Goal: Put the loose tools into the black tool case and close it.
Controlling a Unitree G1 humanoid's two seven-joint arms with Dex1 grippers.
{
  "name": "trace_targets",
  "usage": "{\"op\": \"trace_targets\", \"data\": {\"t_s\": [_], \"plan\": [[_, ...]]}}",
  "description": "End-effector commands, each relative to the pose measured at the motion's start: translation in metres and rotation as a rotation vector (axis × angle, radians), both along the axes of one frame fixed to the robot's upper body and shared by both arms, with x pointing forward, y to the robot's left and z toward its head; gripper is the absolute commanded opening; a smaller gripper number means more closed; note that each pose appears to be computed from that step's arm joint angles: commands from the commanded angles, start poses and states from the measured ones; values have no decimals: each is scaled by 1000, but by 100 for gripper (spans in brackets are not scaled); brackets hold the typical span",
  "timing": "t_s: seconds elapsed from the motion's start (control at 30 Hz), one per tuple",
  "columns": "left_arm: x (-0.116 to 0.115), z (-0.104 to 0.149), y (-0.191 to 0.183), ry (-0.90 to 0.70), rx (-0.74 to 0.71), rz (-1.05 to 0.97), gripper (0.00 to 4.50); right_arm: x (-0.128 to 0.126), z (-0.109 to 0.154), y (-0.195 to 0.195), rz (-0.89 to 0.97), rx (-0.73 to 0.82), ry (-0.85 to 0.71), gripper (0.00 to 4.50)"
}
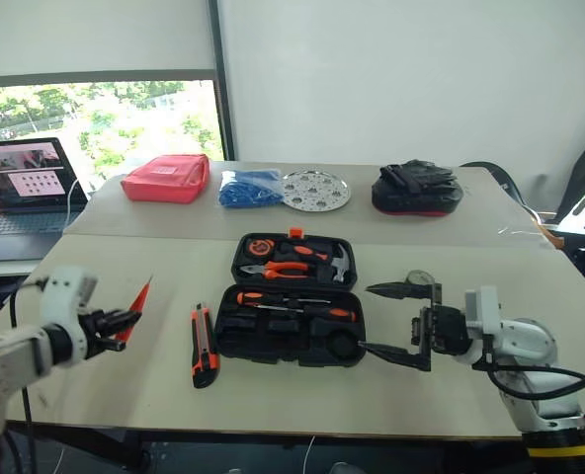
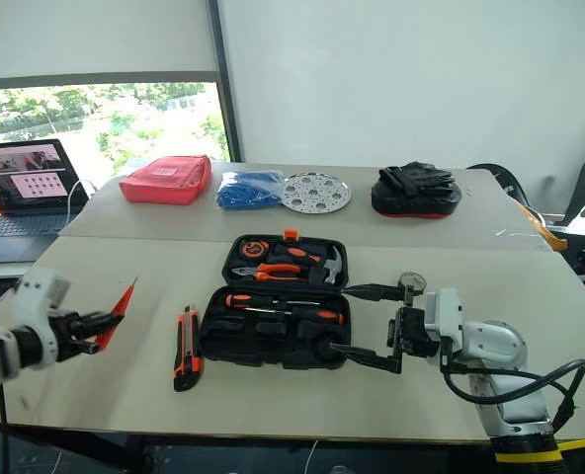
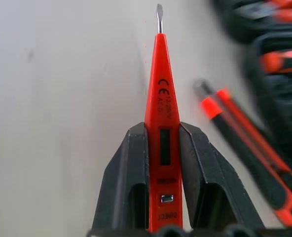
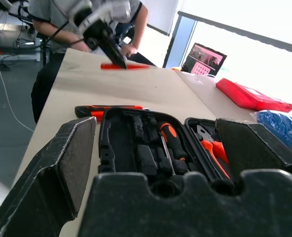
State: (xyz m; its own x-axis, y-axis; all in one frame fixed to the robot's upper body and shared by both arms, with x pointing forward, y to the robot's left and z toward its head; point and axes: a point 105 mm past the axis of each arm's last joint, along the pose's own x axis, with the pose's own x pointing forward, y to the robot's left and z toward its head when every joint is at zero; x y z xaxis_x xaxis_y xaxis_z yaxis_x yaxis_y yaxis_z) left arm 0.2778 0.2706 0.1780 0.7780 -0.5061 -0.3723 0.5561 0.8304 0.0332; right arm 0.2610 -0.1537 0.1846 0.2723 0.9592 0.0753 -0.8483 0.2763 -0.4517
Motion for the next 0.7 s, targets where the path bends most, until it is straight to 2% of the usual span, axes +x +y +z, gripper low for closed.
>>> {"op": "trace_targets", "data": {"t_s": [0.03,0.2,0.3,0.43,0.57,0.7], "plan": [[7,13,-47,-149,138,-452,42,-5,7,-15,-55,-4,-15,450],[29,6,-99,-173,285,-801,42,-11,0,-16,-75,-1,12,450],[39,-6,-126,-128,377,-961,42,-16,-2,-14,-78,4,24,450],[53,-22,-145,-56,451,-1011,42,-22,-4,-12,-98,18,30,450],[68,-34,-152,-39,536,-996,42,-27,-4,-10,-118,32,31,450],[80,-38,-159,-45,559,-962,42,-31,-5,-9,-136,41,35,450]]}}
